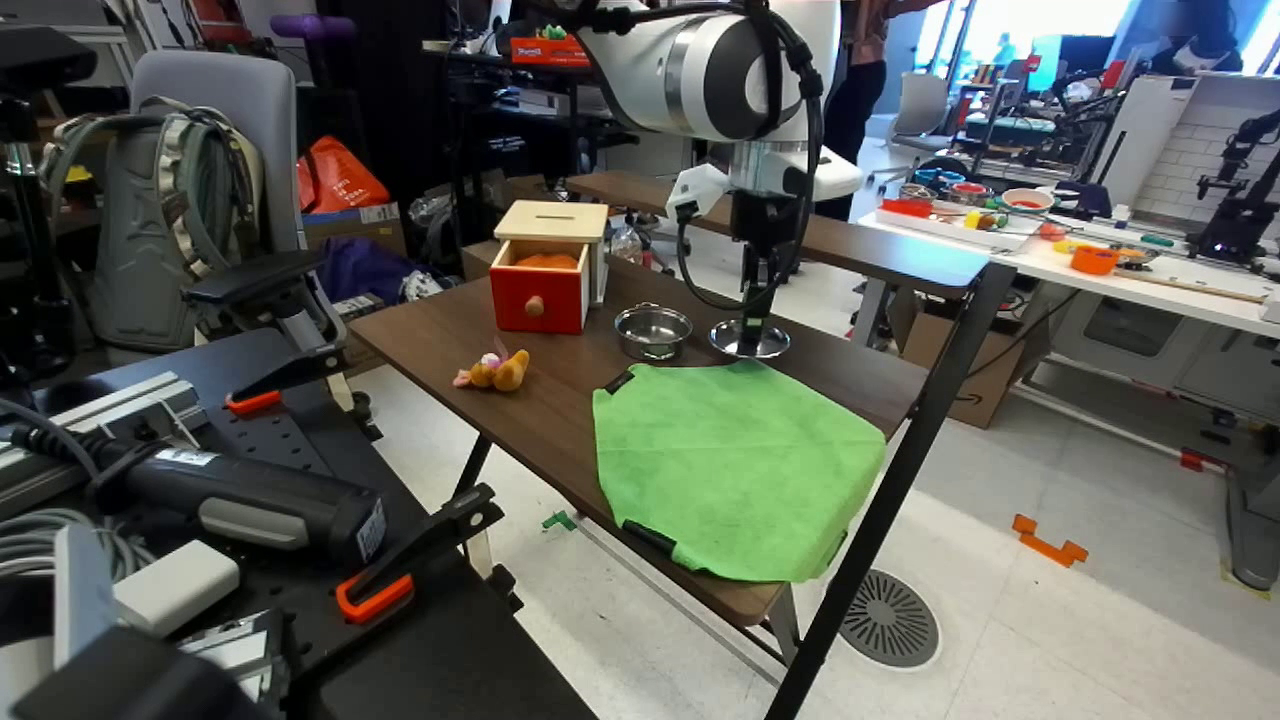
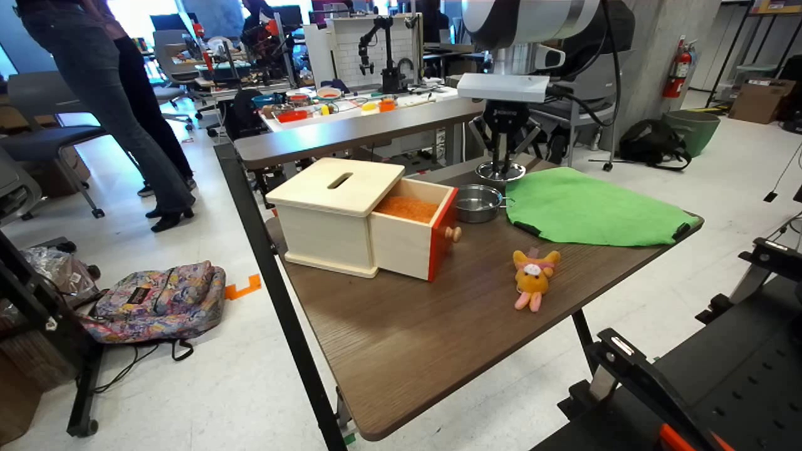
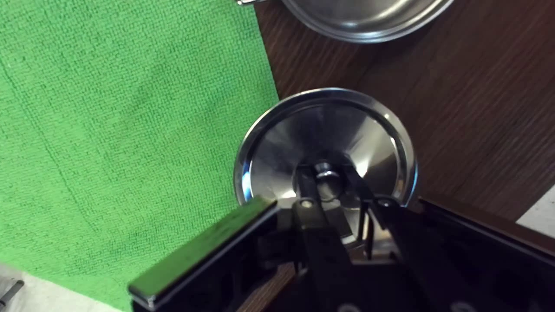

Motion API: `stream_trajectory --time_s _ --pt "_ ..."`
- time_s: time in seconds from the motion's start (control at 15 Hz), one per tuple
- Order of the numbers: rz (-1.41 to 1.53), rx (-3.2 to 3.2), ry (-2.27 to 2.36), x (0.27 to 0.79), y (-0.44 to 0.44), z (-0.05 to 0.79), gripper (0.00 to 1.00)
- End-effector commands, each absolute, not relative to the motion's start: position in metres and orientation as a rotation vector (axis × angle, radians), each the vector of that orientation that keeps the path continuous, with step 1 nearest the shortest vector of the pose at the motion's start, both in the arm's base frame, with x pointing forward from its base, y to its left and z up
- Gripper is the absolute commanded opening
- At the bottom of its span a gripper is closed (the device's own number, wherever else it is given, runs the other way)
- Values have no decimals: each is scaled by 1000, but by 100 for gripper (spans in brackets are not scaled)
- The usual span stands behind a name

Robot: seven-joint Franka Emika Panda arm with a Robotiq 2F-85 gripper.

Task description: Pick up the lid from the pot and put it on the table

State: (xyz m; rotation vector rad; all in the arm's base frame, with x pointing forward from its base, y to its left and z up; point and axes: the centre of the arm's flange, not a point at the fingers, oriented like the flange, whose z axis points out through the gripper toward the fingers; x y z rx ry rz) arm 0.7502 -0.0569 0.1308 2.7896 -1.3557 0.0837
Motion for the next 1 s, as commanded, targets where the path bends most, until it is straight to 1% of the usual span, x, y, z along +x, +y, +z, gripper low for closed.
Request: stream_trajectory --time_s 0.0,0.93 --pt "59 2804 -1365 778 -48 122 5" --pt "52 2822 -1331 801 -24 99 5"
